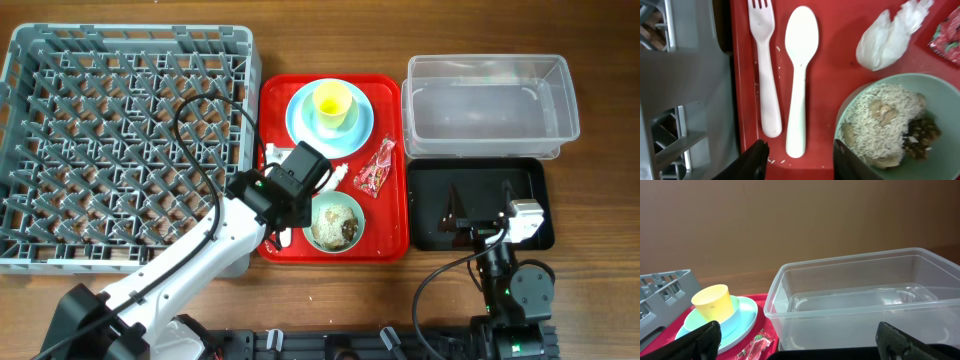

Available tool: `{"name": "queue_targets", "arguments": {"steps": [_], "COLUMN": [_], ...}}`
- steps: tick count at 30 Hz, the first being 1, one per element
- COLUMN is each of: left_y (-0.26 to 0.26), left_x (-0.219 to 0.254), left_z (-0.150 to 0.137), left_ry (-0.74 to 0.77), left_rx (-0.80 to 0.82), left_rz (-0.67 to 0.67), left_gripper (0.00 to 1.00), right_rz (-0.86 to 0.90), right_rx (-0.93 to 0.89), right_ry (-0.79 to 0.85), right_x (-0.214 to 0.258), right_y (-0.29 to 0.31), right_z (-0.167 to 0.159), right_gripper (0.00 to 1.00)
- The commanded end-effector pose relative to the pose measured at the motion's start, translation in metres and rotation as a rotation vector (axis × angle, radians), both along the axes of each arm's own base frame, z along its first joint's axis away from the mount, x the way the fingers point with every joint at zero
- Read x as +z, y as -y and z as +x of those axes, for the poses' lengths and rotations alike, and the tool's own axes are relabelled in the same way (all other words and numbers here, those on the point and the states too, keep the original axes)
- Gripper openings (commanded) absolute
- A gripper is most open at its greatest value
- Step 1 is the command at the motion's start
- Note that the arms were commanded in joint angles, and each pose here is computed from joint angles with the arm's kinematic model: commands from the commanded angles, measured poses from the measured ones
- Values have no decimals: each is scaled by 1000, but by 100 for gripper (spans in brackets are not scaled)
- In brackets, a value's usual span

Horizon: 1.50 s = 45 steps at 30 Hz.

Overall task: Sort waste into correct bins and load items into the dishwasher rack
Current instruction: 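Move the left gripper over the tray and grasp the white spoon, then carry the spoon with the left gripper into the dish rack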

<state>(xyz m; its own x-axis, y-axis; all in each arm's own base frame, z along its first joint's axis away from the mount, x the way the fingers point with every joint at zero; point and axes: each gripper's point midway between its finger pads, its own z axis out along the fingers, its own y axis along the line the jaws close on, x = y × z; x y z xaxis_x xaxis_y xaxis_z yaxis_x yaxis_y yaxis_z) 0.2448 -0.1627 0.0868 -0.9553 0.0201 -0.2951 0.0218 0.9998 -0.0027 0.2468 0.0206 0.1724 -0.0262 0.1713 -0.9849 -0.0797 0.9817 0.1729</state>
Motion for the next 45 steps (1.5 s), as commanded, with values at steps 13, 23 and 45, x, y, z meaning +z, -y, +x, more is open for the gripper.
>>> {"name": "queue_targets", "arguments": {"steps": [13, 23, 45], "left_y": [6, 41, 1], "left_x": [-53, -67, -78], "left_z": [-7, -13, 29], "left_ry": [-52, -141, 63], "left_rx": [0, -47, -25], "left_rz": [-26, -184, 91], "left_gripper": [15, 4, 31], "right_rz": [-10, -10, -10], "right_rx": [-2, -2, -2], "right_ry": [10, 10, 10], "right_x": [2, 2, 2], "right_y": [1, 1, 1], "right_z": [0, 0, 0], "right_gripper": [100, 100, 100]}}
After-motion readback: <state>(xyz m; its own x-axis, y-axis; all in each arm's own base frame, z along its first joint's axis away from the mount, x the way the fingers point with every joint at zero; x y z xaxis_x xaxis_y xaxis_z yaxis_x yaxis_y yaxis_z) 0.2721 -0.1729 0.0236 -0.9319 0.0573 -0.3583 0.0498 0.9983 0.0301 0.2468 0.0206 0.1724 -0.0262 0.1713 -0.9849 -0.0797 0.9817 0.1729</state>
